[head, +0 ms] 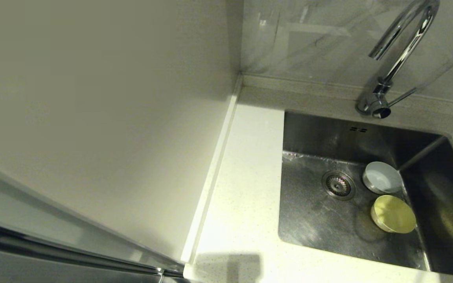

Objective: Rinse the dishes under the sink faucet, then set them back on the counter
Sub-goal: Put a bowl into the sink

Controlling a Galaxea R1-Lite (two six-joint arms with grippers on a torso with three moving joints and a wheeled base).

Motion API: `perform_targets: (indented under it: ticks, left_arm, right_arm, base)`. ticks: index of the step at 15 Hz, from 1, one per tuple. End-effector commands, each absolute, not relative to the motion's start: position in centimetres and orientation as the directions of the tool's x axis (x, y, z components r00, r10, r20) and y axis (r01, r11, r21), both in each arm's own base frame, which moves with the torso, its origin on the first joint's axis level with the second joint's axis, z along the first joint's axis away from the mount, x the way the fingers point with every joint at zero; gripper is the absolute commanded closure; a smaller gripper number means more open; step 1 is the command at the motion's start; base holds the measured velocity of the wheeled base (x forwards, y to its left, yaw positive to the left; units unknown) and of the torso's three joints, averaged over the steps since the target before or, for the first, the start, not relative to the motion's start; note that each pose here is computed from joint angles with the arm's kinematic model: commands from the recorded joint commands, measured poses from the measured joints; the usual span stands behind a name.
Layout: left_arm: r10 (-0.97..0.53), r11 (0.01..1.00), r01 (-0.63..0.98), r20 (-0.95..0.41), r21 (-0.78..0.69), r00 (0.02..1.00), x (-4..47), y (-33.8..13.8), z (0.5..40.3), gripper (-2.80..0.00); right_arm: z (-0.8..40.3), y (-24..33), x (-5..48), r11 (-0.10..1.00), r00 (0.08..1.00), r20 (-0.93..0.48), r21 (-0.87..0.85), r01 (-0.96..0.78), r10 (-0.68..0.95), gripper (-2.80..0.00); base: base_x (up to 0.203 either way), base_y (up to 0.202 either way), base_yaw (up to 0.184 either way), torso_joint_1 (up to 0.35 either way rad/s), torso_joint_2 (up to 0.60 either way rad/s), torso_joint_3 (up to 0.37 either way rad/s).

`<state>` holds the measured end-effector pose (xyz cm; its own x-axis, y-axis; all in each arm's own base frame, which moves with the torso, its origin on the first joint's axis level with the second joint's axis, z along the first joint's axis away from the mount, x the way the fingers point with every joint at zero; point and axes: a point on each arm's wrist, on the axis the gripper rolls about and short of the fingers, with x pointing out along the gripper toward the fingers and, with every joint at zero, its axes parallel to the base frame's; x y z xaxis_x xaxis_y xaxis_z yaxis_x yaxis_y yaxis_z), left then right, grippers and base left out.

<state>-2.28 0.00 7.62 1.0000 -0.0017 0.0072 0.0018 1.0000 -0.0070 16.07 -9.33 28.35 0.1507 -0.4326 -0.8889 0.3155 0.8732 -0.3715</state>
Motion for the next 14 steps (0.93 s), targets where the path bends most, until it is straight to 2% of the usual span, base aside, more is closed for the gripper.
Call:
perform_targets:
  ticks: [1, 5, 14]
  left_arm:
    - [-0.002, 1.0, 0.002, 0.005, -0.008, 1.0, -2.3, 0.0, 7.5, 0.0]
    - [-0.002, 1.0, 0.002, 0.005, -0.008, 1.0, -2.3, 0.0, 7.5, 0.0]
    - [-0.002, 1.0, 0.002, 0.005, -0.008, 1.0, -2.3, 0.0, 7.5, 0.0]
  right_arm:
    - [26.8, -10.7, 17.1, 0.885, 0.085, -0.922, -0.333, 0.324, -0.378, -2.8]
    - [24.0, -13.0, 20.1, 0.907, 0.04, -0.964, -0.235, 0.349, -0.265, -2.8]
    - [21.8, -16.9, 22.4, 0.875, 0.034, -0.959, -0.243, 0.418, -0.283, -2.8]
  base:
    - [0.0, 0.0, 0.0, 0.0, 0.0, 0.0]
    - [0.0, 0.0, 0.0, 0.0, 0.0, 0.0]
    - [0.0, 0.0, 0.0, 0.0, 0.0, 0.0]
